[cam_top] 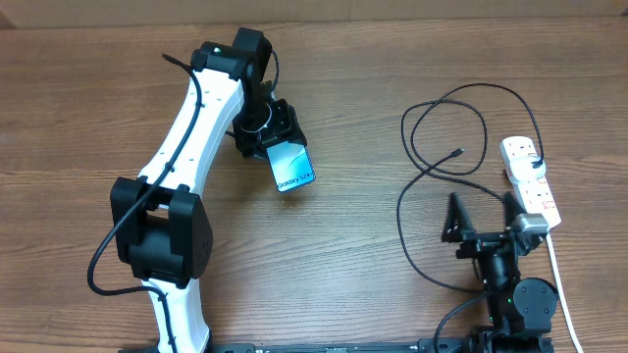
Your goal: Plug charger to phone and switch on socket
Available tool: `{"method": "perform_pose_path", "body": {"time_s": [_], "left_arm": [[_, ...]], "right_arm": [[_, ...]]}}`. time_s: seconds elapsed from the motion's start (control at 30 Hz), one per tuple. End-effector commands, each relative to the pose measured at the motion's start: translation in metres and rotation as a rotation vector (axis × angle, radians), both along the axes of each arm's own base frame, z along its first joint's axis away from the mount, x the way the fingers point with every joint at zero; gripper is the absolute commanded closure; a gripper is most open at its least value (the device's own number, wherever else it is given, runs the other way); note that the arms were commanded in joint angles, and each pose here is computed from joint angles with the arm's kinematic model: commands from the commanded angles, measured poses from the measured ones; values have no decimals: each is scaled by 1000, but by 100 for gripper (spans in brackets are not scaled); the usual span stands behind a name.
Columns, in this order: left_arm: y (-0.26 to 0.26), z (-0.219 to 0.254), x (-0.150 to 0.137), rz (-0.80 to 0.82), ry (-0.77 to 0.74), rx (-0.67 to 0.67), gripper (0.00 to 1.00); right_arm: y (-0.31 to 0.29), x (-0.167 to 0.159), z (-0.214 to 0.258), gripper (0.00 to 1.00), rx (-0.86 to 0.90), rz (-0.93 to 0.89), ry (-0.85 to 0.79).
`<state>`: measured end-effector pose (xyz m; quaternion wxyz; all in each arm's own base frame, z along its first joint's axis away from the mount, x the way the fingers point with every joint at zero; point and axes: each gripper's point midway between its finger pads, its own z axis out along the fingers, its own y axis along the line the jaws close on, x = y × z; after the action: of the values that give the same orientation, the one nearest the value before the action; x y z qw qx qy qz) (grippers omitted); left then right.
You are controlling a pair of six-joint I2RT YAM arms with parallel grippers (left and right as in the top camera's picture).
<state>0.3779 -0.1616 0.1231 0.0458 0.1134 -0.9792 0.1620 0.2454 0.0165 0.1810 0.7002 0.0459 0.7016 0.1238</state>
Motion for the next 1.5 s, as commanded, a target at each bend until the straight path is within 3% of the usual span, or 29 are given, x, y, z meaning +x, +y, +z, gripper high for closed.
{"method": "perform_pose_path", "body": {"time_s": [0.0, 0.17, 0.23, 0.4, 0.53, 0.87, 1.07, 1.33, 1.47], "left_arm": [[-1, 6, 7, 45, -14, -3, 43], [-3, 6, 7, 50, -11, -2, 43], [-5, 6, 6, 48, -10, -2, 43], [-12, 6, 5, 32, -17, -5, 43], [-16, 6, 3, 23, -17, -5, 43], [-17, 6, 3, 63, -5, -4, 43], [-17, 6, 3, 85, 4, -3, 43], [-17, 6, 3, 92, 7, -3, 43], [-17, 6, 3, 110, 11, -2, 43]], "right_arm": [[59, -17, -2, 0, 242, 360, 70], [100, -47, -5, 0, 667, 629, 323], [109, -56, -5, 0, 747, 690, 395], [91, -38, -5, 0, 816, 551, 355], [80, -31, 0, 0, 685, 495, 252], [59, -26, -7, 1, 553, 282, 429], [49, -30, 4, 1, 573, 157, 645], [60, -39, -36, 1, 638, 112, 1040], [69, -25, -49, 1, 649, 139, 1100]]}}
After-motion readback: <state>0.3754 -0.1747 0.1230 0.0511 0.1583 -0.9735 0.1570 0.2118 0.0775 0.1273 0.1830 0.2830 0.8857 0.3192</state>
